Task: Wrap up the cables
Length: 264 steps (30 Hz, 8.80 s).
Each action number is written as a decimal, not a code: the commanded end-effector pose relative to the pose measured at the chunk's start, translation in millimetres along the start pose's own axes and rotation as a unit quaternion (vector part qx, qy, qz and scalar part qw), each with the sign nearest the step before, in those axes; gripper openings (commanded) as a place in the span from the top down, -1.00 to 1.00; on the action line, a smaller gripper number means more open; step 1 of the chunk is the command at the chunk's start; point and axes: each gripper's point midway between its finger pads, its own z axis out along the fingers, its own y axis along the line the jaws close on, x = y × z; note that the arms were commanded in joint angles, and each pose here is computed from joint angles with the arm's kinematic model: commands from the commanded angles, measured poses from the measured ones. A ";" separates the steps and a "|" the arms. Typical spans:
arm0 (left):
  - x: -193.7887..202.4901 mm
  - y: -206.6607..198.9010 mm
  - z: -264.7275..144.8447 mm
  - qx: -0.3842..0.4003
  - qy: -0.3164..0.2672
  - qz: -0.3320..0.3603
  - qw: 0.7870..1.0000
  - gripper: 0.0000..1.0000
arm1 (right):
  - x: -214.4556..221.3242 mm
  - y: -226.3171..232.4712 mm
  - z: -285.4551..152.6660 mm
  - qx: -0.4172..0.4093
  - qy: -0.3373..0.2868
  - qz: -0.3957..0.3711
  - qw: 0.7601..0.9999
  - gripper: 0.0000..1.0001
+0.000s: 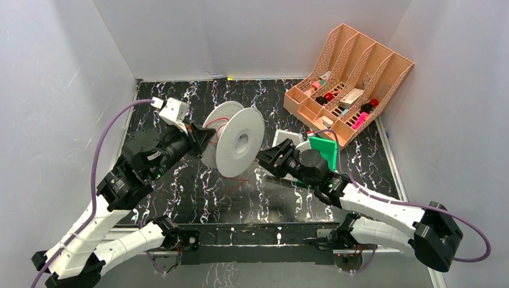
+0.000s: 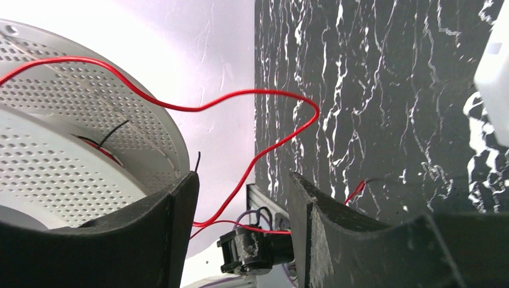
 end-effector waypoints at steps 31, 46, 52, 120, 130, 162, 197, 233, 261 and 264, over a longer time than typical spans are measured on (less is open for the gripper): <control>-41.8 -9.3 -5.1 0.016 -0.076 -0.016 0.997 1.00 | 25.0 39.7 4.6 -0.101 0.073 0.049 0.991 -0.28; -41.9 -9.7 -5.0 0.017 -0.076 -0.017 0.997 1.00 | 22.0 37.9 3.2 -0.090 0.066 0.064 0.992 -0.39; -41.7 -10.0 -5.0 0.018 -0.075 -0.017 0.997 1.00 | 20.9 36.6 2.5 -0.091 0.063 0.067 0.992 -0.13; 104.9 43.5 45.9 -0.050 0.132 0.144 0.980 1.00 | 78.1 170.6 -26.6 -0.142 0.189 -0.477 0.846 1.00; 121.1 26.9 27.4 0.019 0.140 0.148 0.979 1.00 | -13.1 144.6 -12.7 -0.081 0.151 -0.485 0.858 1.00; 27.6 -52.7 -21.3 0.191 -0.023 0.035 0.981 1.00 | 20.9 -56.4 -38.7 -0.098 0.258 -0.341 0.899 1.00; -20.9 -65.2 -17.8 0.199 -0.102 -0.022 0.974 1.00 | 61.9 -37.6 -56.0 -0.249 0.206 -0.422 0.847 0.72; 13.9 96.9 45.2 -0.246 -0.014 0.196 0.949 1.00 | -85.0 -70.2 -59.2 0.157 -0.063 -0.427 0.888 -0.77; 122.9 168.7 139.8 -0.404 0.173 0.424 0.792 1.00 | -111.8 -110.1 -83.8 0.350 -0.089 -0.356 0.862 -0.97; 137.1 173.1 150.7 -0.407 0.187 0.440 0.778 1.00 | -113.8 -115.9 -89.7 0.372 -0.100 -0.334 0.860 -0.97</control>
